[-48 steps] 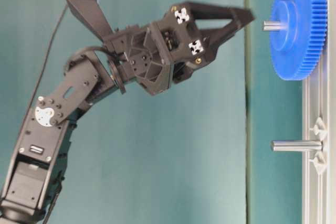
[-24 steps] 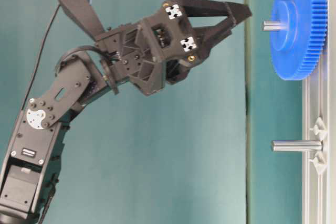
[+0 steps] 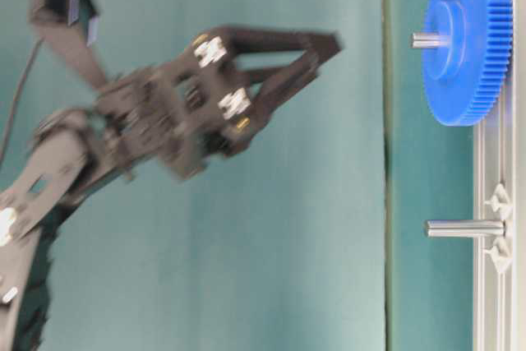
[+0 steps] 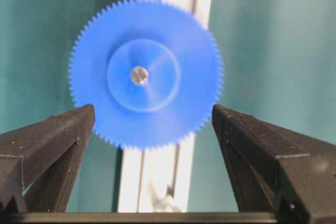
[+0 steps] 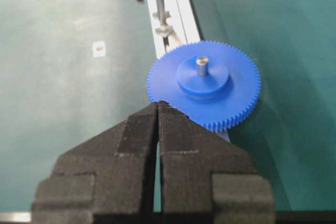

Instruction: Find the location of the shaft and insert the large gear.

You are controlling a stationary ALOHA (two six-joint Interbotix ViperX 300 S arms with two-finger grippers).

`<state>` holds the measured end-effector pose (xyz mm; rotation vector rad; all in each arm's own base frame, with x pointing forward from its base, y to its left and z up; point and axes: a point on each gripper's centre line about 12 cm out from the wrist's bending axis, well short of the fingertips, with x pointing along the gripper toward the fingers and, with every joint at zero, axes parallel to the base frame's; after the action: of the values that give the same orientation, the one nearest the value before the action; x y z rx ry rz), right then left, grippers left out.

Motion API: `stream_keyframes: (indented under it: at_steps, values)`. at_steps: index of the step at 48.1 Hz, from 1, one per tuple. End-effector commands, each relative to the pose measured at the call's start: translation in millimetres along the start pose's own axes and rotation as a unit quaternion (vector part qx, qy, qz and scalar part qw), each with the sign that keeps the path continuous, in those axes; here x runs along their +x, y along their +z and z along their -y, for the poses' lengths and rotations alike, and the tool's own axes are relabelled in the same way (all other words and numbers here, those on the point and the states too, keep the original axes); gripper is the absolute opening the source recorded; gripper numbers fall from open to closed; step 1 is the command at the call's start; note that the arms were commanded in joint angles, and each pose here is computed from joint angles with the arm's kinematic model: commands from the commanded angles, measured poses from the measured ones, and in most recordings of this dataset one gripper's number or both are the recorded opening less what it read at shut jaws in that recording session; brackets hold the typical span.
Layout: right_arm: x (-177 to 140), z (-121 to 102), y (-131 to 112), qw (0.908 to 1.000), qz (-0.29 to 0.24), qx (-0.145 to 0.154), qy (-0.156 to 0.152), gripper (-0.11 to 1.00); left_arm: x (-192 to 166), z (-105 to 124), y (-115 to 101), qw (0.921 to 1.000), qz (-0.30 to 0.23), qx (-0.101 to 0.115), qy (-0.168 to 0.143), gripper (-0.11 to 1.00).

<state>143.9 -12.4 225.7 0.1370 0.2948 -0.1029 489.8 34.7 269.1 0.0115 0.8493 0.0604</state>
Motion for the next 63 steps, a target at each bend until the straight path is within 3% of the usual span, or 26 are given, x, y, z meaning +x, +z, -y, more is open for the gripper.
stream_keyframes:
  at_steps: [1,10,25,63]
  values:
    - [0.5,-0.2,3.9,1.0,0.003,0.004,0.0,0.01,-38.2,5.6,15.6,0.9985,0.054,0.002,-0.003,0.92]
    - [0.2,-0.3,4.5,1.0,0.005,0.004,0.0,0.01,-69.9,7.2,8.6,0.9962,0.087,0.001,-0.005,0.92]
    - [0.5,-0.3,4.1,1.0,0.004,0.005,0.0,0.01,-96.3,7.6,-18.4,0.9887,0.146,-0.034,-0.01,0.92]
    - [1.4,0.5,-1.8,1.0,-0.002,0.004,-0.001,0.01,-107.3,10.2,-53.8,0.9808,0.193,-0.025,-0.012,0.92]
